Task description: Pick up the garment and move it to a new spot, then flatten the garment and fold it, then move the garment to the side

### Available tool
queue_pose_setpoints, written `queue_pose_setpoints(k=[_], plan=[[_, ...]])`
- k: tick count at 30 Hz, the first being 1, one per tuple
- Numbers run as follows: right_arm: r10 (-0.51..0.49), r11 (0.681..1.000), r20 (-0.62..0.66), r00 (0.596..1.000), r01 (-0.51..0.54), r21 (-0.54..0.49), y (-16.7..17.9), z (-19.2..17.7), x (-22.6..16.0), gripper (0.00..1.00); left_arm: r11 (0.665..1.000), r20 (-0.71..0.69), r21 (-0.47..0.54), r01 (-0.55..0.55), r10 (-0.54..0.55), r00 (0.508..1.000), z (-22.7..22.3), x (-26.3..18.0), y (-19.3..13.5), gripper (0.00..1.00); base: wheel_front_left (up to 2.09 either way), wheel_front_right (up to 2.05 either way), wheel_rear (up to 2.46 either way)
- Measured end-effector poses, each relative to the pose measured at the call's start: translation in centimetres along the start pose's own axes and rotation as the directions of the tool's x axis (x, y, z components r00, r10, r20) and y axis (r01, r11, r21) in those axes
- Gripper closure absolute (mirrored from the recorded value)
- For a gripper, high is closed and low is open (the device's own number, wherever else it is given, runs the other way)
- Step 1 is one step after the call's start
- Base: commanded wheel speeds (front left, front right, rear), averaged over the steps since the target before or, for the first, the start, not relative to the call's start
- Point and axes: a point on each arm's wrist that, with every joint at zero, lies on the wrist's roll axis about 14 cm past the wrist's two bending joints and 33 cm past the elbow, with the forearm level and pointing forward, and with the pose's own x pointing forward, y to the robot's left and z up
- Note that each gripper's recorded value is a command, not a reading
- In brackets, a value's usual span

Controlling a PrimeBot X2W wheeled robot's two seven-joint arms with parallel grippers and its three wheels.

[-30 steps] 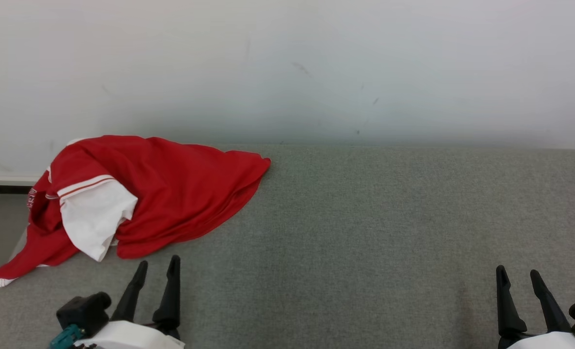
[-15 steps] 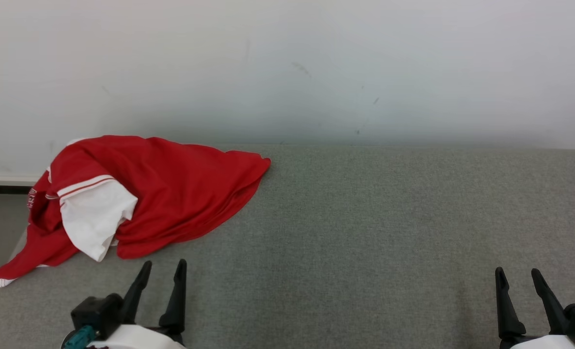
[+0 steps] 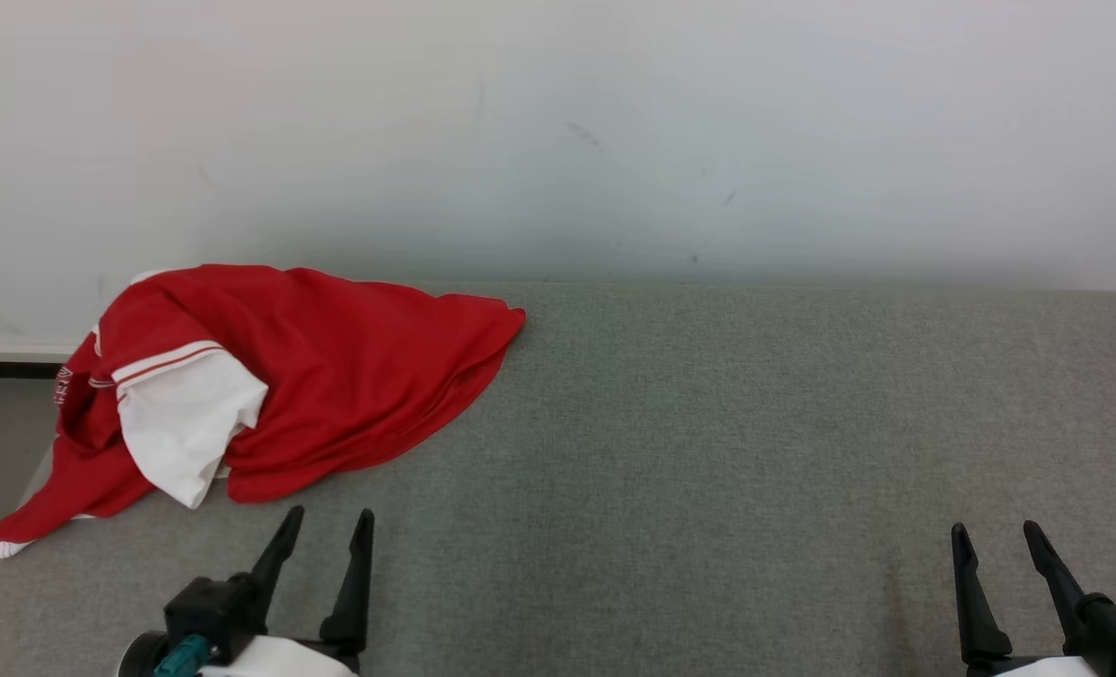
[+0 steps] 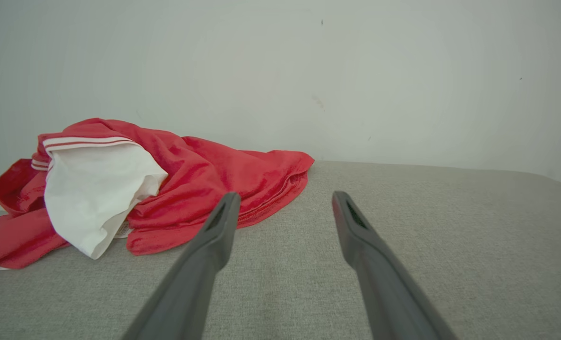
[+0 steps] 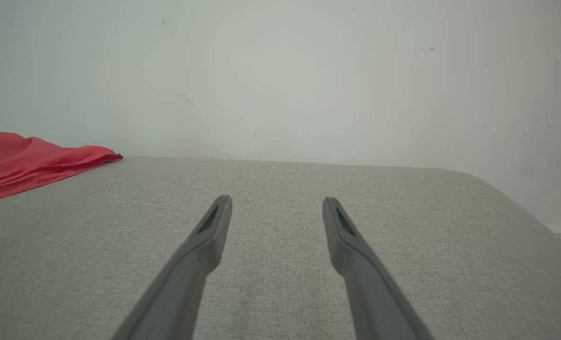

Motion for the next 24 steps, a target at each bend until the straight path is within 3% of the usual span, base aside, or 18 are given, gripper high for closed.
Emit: queue_pose_setpoints(k=[16, 24], plan=[[0.004, 1.0, 0.011, 1.0, -0.004, -0.027, 0.07, -0.16, -0.08, 0.0, 0.994, 0.014, 0.102, 0.036, -0.037, 0.999, 0.18, 0.31, -0.57, 0.0, 0.0, 0.0, 0.0], [-0.014, 1.0, 0.021, 1.0, 0.014, 0.01, -0.2, -0.01, -0.17, 0.0, 0.996, -0.002, 0.083, 0.018, -0.018, 1.0, -0.38, 0.19, -0.09, 0.0, 0.0, 0.0, 0.0]])
